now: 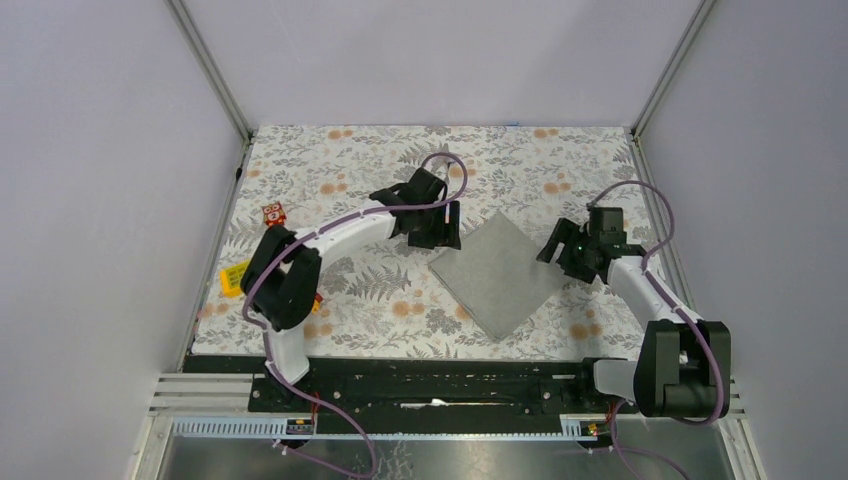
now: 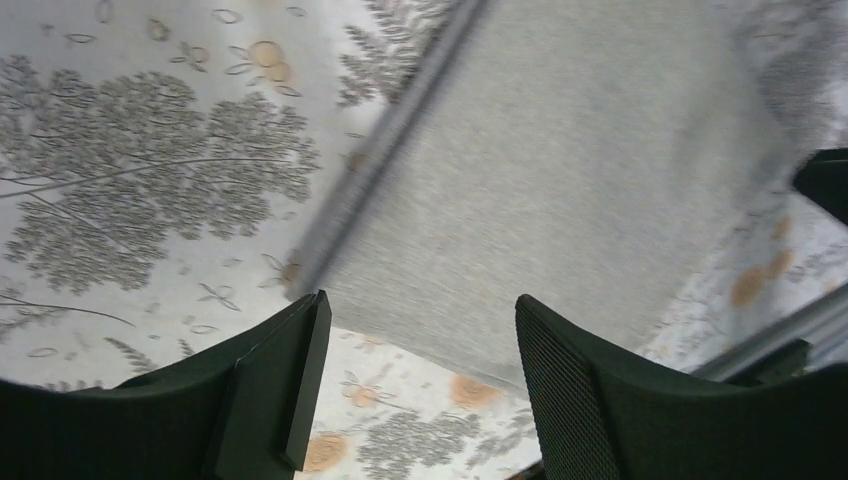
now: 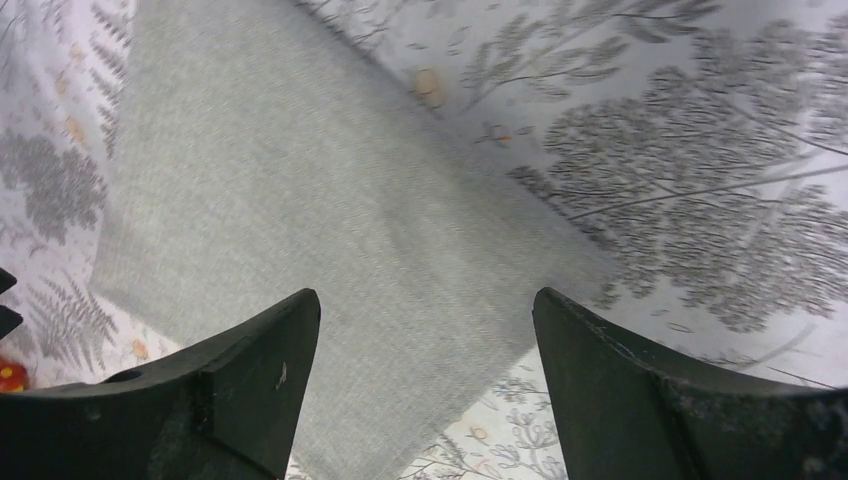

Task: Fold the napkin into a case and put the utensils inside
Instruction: Rotate the square-folded napkin at the center of the board.

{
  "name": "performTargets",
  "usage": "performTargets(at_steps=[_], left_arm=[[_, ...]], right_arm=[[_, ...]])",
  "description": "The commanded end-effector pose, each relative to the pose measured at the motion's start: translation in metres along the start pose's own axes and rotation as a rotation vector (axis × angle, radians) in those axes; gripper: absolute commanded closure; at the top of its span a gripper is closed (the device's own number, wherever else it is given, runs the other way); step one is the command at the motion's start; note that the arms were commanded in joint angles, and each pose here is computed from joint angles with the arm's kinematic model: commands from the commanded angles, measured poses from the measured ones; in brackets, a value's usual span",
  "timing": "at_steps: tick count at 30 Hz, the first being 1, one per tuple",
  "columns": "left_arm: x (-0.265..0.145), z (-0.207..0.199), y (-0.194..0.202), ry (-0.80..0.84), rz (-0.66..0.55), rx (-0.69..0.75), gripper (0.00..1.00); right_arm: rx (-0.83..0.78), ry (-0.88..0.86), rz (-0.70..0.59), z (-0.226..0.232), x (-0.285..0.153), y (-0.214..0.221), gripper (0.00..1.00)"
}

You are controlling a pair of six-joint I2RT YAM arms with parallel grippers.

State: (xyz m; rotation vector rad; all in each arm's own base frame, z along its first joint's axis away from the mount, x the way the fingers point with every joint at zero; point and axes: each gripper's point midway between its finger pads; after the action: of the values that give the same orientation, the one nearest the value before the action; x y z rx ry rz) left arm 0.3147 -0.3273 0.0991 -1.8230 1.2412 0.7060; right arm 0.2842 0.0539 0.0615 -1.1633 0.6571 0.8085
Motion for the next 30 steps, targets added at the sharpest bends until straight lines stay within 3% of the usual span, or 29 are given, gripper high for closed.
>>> performTargets(at_steps=[1, 12, 16, 21, 30], left_arm=[[0.018, 0.029, -0.007, -0.088, 0.051, 0.063, 0.27], [0.047, 0.054, -0.005, -0.123, 0.096, 0.045, 0.32], [0.048, 0.064, 0.004, -0.119, 0.111, 0.027, 0.4], [0.044, 0.067, 0.018, -0.089, 0.13, -0.005, 0.52], [0.043, 0.08, 0.06, -0.03, 0.188, -0.143, 0.67]], right_arm=[[0.037, 0.065, 0.008, -0.021, -0.003, 0.006, 0.17], [0.064, 0.058, 0.065, -0.026, 0.01, 0.019, 0.25], [0.075, 0.069, 0.074, -0.029, 0.017, 0.021, 0.27], [0.086, 0.048, 0.094, -0.027, 0.027, 0.02, 0.36], [0.077, 0.017, 0.094, -0.025, 0.054, -0.004, 0.37]])
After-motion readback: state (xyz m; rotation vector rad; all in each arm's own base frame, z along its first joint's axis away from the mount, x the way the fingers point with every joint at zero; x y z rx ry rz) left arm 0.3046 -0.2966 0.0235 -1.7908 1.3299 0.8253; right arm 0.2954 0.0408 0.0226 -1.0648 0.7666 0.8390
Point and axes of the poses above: each gripper's point midway between its finger pads, its own x axis out along the fingers, its own z axis along the line the jaws close on, y = z × x, and after that the axes turned 15 degrees about -x, right-handed
